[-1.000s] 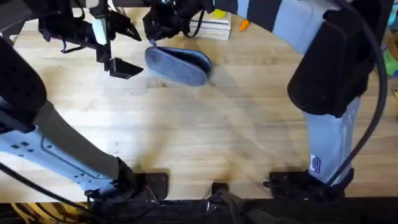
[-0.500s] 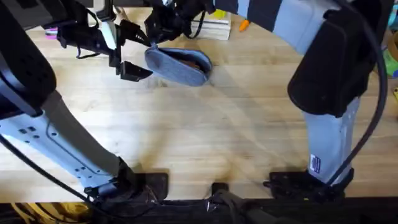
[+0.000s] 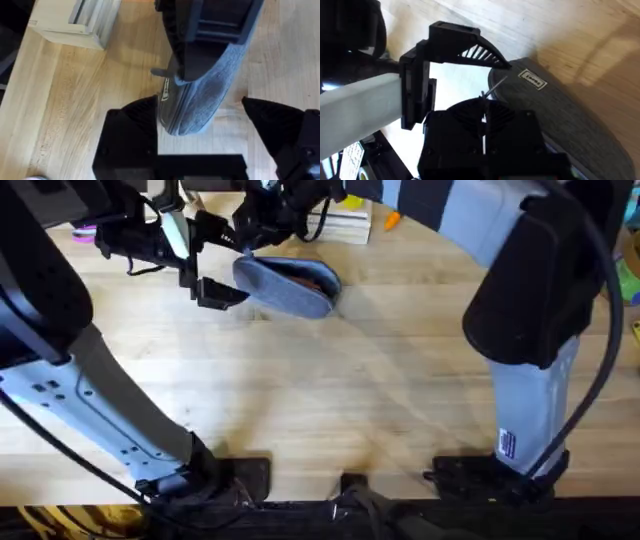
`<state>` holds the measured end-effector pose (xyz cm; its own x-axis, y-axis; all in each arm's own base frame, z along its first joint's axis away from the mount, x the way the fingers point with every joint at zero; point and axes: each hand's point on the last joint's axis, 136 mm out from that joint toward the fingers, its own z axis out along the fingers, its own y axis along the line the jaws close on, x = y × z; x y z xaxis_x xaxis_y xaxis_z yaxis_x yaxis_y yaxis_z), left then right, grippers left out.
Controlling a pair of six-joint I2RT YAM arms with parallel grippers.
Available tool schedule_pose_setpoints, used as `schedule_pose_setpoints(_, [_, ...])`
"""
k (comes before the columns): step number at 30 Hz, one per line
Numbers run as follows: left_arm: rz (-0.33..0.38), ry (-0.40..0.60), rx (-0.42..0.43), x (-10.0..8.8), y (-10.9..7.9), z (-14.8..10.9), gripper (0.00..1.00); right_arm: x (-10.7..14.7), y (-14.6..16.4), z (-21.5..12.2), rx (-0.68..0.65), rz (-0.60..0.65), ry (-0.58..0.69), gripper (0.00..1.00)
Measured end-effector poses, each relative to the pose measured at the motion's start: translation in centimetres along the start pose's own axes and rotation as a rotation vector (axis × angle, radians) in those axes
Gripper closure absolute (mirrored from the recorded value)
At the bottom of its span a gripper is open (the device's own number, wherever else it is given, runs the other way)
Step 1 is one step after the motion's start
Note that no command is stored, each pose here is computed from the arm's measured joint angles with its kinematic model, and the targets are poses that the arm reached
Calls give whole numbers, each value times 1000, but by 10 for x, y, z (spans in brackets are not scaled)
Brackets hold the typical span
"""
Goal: Unzip the bag, pick up the pens from the table one at a time and place them inside, then zip the bag closed.
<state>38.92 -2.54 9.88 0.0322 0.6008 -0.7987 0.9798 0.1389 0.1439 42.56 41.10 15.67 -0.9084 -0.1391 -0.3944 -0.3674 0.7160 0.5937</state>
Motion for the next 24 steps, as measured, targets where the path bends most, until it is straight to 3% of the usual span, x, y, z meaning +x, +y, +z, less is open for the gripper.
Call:
schedule_pose_setpoints(3, [-15, -9, 14, 2, -2, 5, 8, 0, 0, 0, 0, 0, 0, 971])
schedule_pose_setpoints(10, [-28, -18, 19, 3, -2, 7, 345, 0, 0, 0, 0, 0, 0, 971])
schedule_pose_setpoints(13, [-27, -24, 15, 2, -1, 7, 533, 1, 0, 0, 1, 1, 2, 971])
schedule_pose_setpoints(17, [-29, -27, 12, 2, -1, 7, 928, 3, 0, 0, 4, -1, 9, 971])
schedule_pose_setpoints(24, [-30, -24, 14, 2, -1, 7, 956, 7, -3, 0, 13, -22, 28, 971])
